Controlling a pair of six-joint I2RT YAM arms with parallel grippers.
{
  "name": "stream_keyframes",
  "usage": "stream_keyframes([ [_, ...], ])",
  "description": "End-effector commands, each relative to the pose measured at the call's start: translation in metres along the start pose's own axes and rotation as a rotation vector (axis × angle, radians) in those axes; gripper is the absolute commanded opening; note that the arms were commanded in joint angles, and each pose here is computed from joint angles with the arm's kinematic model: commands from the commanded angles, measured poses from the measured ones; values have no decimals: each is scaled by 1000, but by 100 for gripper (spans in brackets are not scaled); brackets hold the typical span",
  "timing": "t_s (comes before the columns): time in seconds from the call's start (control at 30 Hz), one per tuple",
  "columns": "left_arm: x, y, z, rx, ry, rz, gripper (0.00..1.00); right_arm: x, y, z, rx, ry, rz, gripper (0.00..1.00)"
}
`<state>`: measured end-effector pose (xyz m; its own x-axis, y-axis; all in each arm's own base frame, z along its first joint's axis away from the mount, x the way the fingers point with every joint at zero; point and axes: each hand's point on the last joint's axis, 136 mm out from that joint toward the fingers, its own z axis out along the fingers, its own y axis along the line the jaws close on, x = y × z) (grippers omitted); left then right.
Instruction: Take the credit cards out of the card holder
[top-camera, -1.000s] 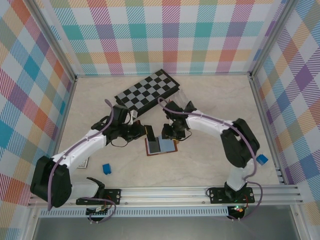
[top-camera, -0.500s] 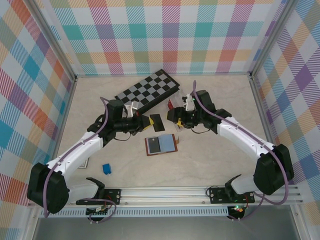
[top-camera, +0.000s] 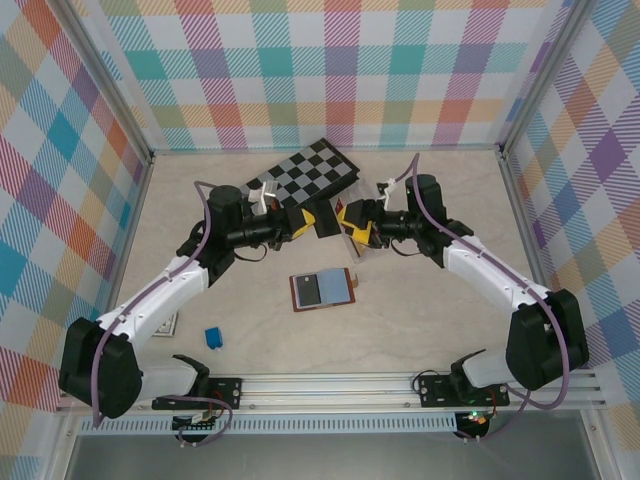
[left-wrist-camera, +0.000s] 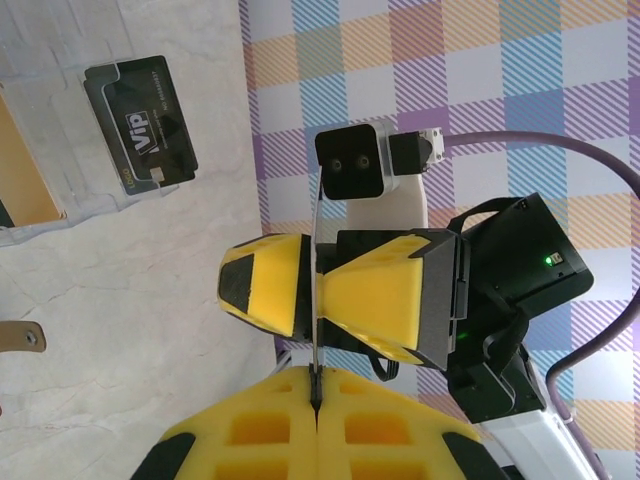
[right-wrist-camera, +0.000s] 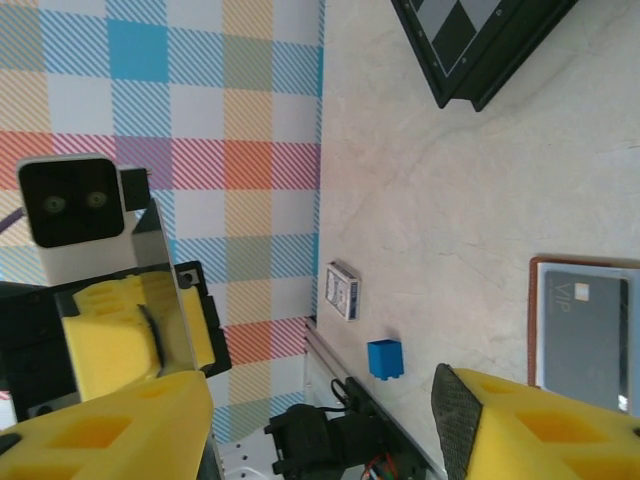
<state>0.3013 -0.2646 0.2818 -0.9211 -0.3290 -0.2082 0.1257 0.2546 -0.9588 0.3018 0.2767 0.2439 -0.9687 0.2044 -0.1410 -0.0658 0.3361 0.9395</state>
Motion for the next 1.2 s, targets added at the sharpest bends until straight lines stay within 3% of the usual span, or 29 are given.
stream_keyframes([
  [0.0, -4, -13, 0, 47, 10, 13, 0, 12, 31, -2, -115, 61, -52, 59],
  [0.23, -5, 2, 2, 2, -5, -9, 0, 10, 23, -5, -69, 27, -45, 54],
  [0.57, -7, 11, 1, -37, -18, -8, 0, 7, 8, -9, -19, -19, -16, 56],
  [0.83, -8, 4, 3, -5, -12, -13, 0, 12, 21, -3, -98, 55, -30, 60],
  [1.17, -10, 0, 7, 32, -9, -41, 0, 17, 31, 3, -153, 108, -38, 51],
])
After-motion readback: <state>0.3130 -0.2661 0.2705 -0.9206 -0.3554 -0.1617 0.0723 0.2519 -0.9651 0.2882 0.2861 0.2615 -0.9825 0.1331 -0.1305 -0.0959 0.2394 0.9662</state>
